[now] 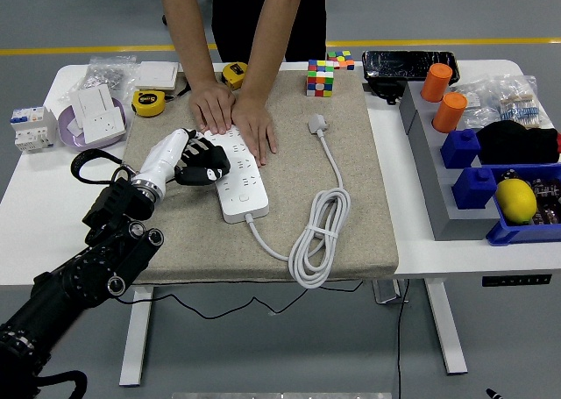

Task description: Pick up the plug,place it near the board,insert it into the board,press the button

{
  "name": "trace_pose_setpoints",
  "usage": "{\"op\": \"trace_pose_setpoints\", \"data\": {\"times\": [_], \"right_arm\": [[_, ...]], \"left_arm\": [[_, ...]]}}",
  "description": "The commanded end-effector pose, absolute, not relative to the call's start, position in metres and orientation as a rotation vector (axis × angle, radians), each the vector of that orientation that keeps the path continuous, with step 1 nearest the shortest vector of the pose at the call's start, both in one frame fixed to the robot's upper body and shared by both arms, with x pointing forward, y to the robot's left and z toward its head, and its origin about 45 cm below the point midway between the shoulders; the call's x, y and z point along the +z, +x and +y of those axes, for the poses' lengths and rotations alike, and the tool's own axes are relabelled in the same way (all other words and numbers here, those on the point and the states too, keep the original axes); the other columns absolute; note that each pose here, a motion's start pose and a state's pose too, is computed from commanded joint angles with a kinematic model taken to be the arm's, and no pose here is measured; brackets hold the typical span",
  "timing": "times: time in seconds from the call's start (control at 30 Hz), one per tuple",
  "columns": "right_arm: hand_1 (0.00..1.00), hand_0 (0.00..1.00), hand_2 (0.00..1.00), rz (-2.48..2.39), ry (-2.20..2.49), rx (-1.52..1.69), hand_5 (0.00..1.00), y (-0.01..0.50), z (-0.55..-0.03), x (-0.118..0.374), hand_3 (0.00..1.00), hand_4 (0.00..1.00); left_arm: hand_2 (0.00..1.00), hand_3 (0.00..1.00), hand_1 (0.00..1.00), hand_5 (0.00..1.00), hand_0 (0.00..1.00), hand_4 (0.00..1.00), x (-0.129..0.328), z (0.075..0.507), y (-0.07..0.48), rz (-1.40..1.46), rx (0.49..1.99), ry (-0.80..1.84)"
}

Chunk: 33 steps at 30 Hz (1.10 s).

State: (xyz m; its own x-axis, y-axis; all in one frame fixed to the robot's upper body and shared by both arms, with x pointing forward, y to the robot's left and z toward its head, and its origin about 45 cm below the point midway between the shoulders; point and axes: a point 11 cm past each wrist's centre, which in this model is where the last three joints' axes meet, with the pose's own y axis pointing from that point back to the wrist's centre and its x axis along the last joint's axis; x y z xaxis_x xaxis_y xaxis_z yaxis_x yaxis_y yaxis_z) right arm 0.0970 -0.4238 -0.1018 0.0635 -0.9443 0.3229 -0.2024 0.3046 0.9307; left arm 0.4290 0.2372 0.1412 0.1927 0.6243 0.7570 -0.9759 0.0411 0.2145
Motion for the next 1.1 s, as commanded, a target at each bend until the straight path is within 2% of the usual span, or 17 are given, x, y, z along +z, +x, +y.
{"op": "trace_pose_setpoints", "data": {"times": [0.5,0.57,0.6,0.77,0.8,0.97,1.0,1.1], "right_arm": [[0.733,0.820,0.741,-1.415,1.140,-0.810,0.883,0.096,-0.424,-0.102,0.774,0.998],[0.733,0.820,0.741,-1.415,1.139,-0.809,0.883,0.096,-0.424,-0.102,0.774,0.998],[0.733,0.822,0.742,-1.415,1.139,-0.809,0.884,0.096,-0.424,-0.102,0.773,0.998],[0.733,0.822,0.742,-1.413,1.140,-0.809,0.884,0.096,-0.424,-0.102,0.773,0.998],[0.733,0.822,0.741,-1.413,1.140,-0.809,0.884,0.096,-0.424,-0.102,0.773,0.998],[0.733,0.822,0.741,-1.413,1.143,-0.806,0.884,0.097,-0.423,-0.102,0.773,0.998],[0.733,0.822,0.741,-1.412,1.143,-0.805,0.884,0.097,-0.424,-0.102,0.774,0.998],[0.733,0.822,0.741,-1.411,1.141,-0.805,0.884,0.096,-0.424,-0.102,0.774,0.998]], "left_arm": [[0.364,0.416,0.377,0.119,0.478,0.558,0.175,0.258,0.434,-0.645,1.330,0.823],[0.364,0.416,0.377,0.119,0.478,0.558,0.174,0.266,0.434,-0.652,1.331,0.852],[0.383,0.423,0.410,0.129,0.492,0.564,0.172,0.270,0.434,-0.649,1.332,0.865],[0.383,0.423,0.410,0.129,0.492,0.564,0.158,0.278,0.429,-0.617,1.323,0.902],[0.433,0.450,0.487,0.143,0.522,0.610,0.156,0.278,0.428,-0.612,1.319,0.904],[0.433,0.450,0.487,0.143,0.522,0.610,0.144,0.278,0.424,-0.565,1.302,0.925],[0.605,0.518,0.761,0.300,0.745,0.871,0.141,0.279,0.423,-0.546,1.299,0.936],[0.605,0.518,0.761,0.300,0.745,0.871,0.137,0.284,0.422,-0.521,1.294,0.960]]}}
